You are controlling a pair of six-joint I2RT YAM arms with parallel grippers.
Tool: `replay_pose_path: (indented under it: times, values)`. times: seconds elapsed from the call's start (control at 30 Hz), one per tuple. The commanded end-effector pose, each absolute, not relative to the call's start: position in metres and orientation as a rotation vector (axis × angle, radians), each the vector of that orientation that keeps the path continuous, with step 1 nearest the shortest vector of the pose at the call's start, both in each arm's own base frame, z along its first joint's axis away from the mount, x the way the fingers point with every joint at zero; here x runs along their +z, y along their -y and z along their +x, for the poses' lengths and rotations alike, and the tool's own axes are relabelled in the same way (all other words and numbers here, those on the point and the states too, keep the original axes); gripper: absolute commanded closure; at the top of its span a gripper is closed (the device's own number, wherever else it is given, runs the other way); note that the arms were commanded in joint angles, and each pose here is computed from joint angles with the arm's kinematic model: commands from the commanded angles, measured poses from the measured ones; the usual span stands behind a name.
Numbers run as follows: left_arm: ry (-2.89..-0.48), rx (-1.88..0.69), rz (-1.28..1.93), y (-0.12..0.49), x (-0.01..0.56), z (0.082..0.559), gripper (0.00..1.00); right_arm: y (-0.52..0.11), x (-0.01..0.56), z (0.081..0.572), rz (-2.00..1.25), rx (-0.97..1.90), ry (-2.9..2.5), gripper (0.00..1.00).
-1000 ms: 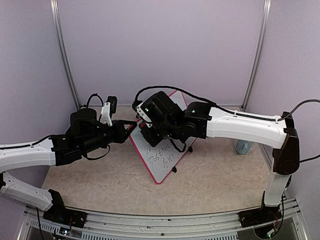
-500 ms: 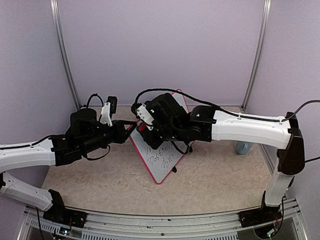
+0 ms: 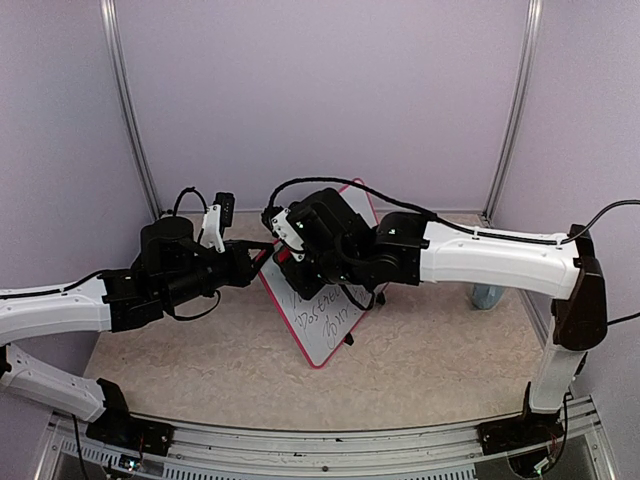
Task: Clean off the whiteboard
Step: Erase the whiteboard at the center of the board.
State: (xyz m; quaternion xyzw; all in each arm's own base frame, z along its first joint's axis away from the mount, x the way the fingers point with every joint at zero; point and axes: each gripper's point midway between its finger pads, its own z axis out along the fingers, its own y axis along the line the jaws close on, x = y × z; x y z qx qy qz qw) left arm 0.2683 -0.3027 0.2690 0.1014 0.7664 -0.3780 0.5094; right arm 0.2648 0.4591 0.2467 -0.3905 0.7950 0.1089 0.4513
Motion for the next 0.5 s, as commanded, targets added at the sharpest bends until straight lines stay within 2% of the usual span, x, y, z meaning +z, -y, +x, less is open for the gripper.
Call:
replay_pose_path:
  times: [0.0, 0.47]
  values:
    - [-1.866, -1.044, 0.407, 0.331, 0.264, 0.237, 1.0, -0.445, 0.234, 0.303, -0.847, 0.173, -2.0, 0.71]
    - [-1.868, -1.045, 0.407, 0.331, 0.262, 0.236, 1.0, -0.44, 0.239, 0.322, -0.818, 0.179, -1.985, 0.71]
